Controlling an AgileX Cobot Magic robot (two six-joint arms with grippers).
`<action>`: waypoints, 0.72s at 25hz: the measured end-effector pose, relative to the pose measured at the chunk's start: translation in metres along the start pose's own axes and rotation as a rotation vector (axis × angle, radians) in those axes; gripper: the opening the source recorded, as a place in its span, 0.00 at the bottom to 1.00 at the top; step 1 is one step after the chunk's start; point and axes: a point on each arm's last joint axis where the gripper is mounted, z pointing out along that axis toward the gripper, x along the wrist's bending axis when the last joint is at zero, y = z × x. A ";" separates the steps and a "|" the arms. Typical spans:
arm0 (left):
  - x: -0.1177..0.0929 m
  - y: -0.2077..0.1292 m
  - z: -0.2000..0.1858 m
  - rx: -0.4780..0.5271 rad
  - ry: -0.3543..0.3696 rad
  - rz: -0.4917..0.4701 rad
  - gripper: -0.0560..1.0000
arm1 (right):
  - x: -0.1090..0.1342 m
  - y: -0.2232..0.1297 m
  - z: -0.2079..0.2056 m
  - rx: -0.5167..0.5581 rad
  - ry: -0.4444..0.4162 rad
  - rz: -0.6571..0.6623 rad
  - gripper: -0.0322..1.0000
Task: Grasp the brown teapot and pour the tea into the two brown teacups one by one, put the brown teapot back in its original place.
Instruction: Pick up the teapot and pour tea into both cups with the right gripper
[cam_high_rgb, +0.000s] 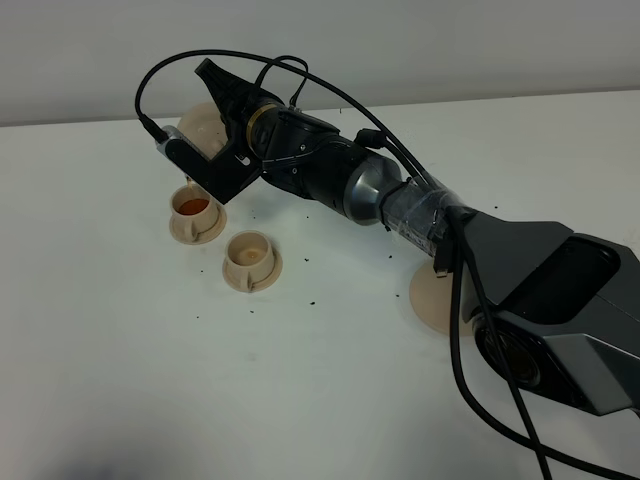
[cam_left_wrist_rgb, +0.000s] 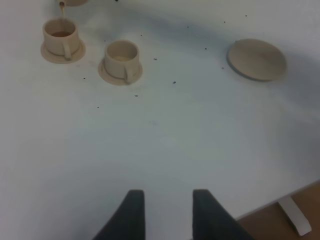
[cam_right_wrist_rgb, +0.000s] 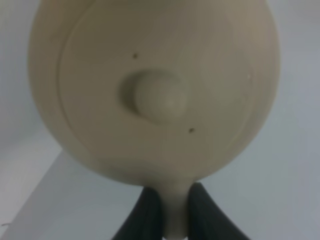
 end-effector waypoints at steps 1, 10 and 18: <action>0.000 0.000 0.000 0.000 0.000 0.000 0.29 | 0.000 0.000 0.000 0.000 0.000 0.000 0.14; 0.000 0.000 0.000 0.000 0.000 0.000 0.29 | 0.000 0.000 0.000 0.001 0.001 0.000 0.14; 0.000 0.000 0.000 0.000 0.000 0.000 0.29 | 0.000 0.000 0.000 0.001 0.002 0.001 0.14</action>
